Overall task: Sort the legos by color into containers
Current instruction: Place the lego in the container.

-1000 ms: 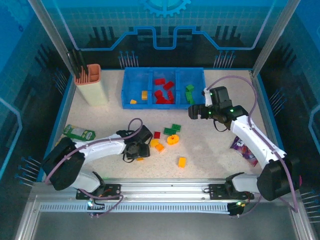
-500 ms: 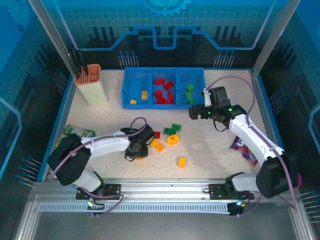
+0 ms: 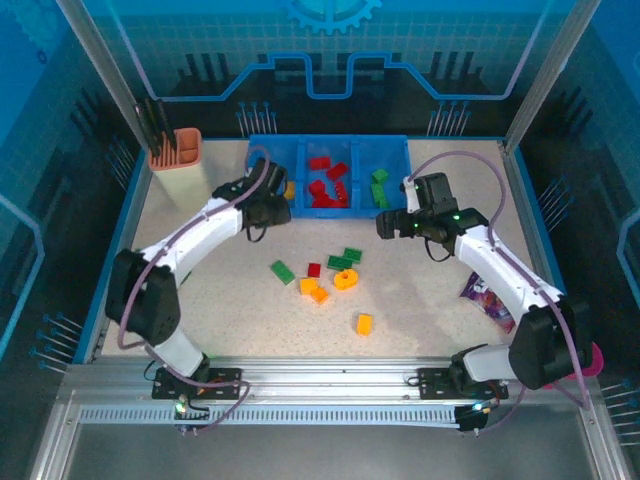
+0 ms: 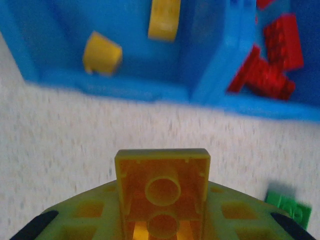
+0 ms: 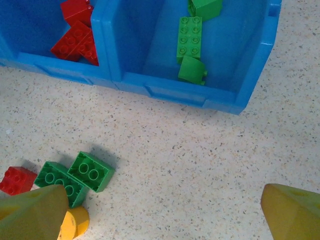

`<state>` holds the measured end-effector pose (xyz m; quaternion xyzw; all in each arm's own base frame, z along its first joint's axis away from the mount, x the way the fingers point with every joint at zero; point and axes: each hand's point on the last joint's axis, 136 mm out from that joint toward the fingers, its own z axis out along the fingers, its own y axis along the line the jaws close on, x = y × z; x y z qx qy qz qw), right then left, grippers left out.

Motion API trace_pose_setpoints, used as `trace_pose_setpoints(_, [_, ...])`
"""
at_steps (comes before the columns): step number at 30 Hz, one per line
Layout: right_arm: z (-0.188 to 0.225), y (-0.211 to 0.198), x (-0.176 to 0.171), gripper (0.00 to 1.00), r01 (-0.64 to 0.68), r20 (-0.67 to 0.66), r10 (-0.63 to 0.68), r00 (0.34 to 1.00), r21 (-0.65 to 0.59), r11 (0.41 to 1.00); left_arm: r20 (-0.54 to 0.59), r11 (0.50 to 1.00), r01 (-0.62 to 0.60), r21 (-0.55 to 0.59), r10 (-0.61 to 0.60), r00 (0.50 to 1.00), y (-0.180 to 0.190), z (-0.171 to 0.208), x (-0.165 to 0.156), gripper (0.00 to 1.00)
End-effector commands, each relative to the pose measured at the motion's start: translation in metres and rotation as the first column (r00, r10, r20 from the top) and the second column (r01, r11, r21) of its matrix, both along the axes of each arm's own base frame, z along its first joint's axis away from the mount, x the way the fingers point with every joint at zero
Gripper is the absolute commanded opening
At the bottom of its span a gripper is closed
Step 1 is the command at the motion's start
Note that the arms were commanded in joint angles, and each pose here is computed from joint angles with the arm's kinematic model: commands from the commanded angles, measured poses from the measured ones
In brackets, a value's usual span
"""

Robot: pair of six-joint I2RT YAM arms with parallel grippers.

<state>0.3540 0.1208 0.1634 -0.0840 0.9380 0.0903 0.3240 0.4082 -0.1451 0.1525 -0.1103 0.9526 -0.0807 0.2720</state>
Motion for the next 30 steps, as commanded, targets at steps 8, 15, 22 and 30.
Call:
trace_pose_setpoints(8, [-0.007,0.016,0.009,1.0,-0.064,-0.022,0.065,0.998,0.009,0.998,0.091,0.998,-0.059,0.036,0.056,0.994,0.027,-0.011,0.116,0.17])
trace_pose_setpoints(15, [-0.016,0.021,0.012,1.0,-0.081,-0.047,0.082,0.996,0.01,0.997,0.06,0.995,-0.091,0.04,0.088,0.994,0.034,-0.038,0.155,0.23])
trace_pose_setpoints(22, [-0.016,0.019,0.015,1.0,-0.086,-0.046,0.085,0.995,-0.011,0.996,0.039,0.996,-0.088,0.033,0.087,0.995,0.037,-0.052,0.165,0.3])
trace_pose_setpoints(30, [-0.007,0.021,0.019,1.0,-0.086,-0.029,0.086,0.996,-0.003,0.996,0.076,0.998,-0.064,0.01,0.063,0.995,0.035,-0.024,0.158,0.59])
